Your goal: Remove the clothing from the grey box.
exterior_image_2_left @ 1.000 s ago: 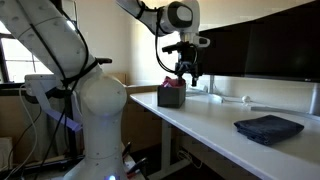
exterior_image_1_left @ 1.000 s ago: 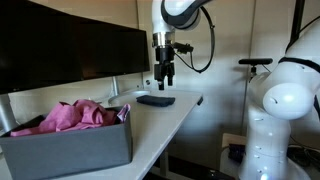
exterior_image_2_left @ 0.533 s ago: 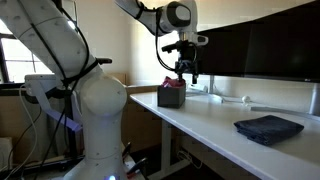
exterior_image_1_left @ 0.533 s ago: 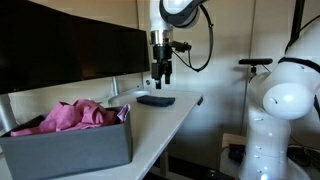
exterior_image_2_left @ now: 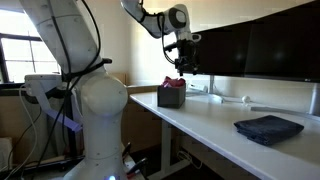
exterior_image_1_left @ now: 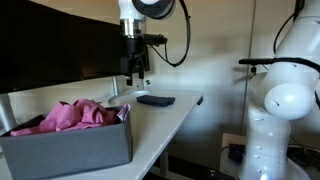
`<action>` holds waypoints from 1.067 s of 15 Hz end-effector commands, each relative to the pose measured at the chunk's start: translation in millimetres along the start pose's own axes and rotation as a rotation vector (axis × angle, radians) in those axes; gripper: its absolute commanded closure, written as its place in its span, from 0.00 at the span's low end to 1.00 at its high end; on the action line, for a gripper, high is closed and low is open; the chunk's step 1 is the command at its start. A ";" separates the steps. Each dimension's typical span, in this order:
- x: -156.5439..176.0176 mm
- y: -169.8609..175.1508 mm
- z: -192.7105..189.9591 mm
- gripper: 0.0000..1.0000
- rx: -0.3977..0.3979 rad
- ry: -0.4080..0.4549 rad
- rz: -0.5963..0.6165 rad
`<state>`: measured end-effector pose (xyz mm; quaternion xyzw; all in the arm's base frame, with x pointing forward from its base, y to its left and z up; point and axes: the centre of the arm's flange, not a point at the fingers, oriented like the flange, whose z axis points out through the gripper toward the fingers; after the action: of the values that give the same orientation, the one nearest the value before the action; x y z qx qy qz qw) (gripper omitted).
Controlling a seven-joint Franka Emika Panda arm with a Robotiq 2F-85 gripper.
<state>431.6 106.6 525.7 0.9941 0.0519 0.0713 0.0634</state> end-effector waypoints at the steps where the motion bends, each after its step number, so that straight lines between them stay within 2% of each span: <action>1: 47.7 -26.8 -2.8 0.00 0.004 0.040 -0.050; 8: 74.6 -89.5 0.4 0.00 0.086 0.042 -0.274; 16: 61.2 -144.8 27.3 0.00 0.182 -0.019 -0.530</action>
<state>484.7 239.2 498.5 0.9613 0.2705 0.0506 0.0120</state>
